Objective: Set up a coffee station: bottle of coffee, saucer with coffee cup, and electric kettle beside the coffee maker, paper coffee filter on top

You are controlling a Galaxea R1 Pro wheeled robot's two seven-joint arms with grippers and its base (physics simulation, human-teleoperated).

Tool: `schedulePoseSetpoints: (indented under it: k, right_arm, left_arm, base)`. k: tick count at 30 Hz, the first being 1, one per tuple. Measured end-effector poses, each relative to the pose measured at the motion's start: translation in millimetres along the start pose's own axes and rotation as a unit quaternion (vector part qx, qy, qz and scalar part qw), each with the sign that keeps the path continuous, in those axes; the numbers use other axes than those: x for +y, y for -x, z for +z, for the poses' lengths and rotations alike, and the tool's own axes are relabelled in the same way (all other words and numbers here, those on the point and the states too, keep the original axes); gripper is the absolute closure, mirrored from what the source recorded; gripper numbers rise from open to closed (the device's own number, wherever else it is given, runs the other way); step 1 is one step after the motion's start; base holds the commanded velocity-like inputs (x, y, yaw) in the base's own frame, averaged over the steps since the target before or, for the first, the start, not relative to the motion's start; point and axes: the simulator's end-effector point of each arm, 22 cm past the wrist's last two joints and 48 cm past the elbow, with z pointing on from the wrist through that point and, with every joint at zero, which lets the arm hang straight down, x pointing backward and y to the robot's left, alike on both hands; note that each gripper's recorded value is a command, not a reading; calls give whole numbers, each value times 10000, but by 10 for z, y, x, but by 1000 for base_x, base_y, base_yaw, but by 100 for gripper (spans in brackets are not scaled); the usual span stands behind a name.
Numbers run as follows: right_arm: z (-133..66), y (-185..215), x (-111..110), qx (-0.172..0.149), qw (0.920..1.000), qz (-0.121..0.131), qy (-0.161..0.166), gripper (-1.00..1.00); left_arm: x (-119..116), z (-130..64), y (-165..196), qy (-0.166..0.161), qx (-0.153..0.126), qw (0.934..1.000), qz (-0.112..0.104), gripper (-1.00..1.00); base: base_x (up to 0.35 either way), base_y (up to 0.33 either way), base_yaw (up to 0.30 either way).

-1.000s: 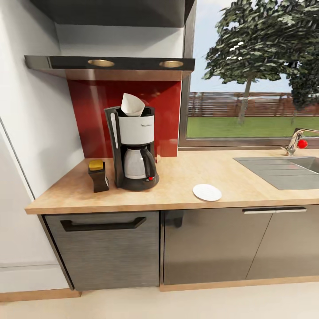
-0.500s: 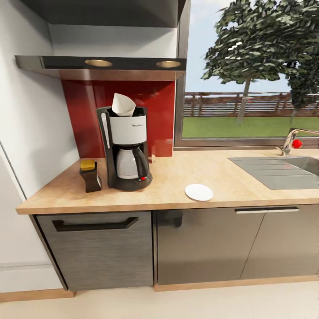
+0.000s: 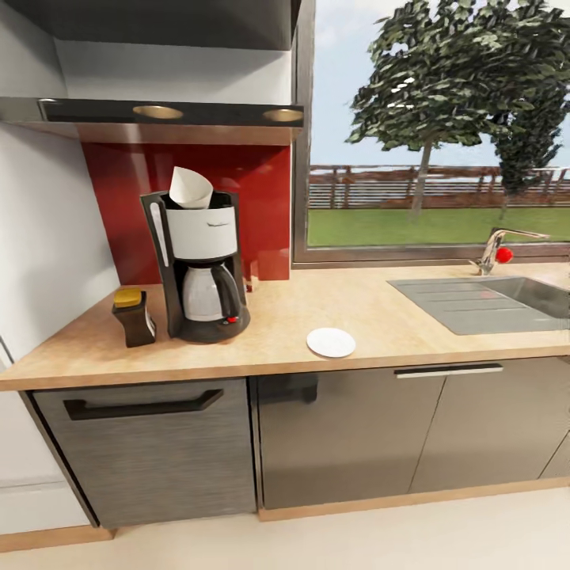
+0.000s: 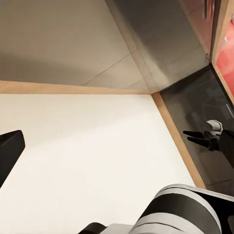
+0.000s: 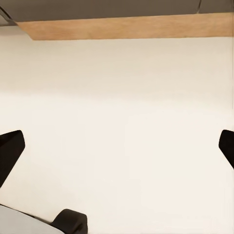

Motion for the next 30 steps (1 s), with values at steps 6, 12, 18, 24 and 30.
schedulePoseSetpoints:
  k: [6,12,18,24,30]
  right_arm:
    - [1,0,0,1,10000,1,-1,-100]
    - [0,0,2,2,10000,1,6,-100]
    - [5,-1,13,6,10000,9,21,-100]
    - [7,1,16,5,10000,9,25,-100]
    - [6,1,15,4,10000,9,22,-100]
  left_arm:
    - [0,0,0,0,0,10000,1,-100]
    - [0,0,0,1,0,10000,-1,-100]
    - [0,0,0,0,0,10000,-2,-100]
    - [0,-1,-1,1,0,10000,-2,-100]
    - [0,0,-3,1,5,10000,-1,-100]
  base:
    - [0,-42,-2]
    - [0,-217,0]
    - [0,-105,0]
    - [0,-159,179]
    - [0,-275,65]
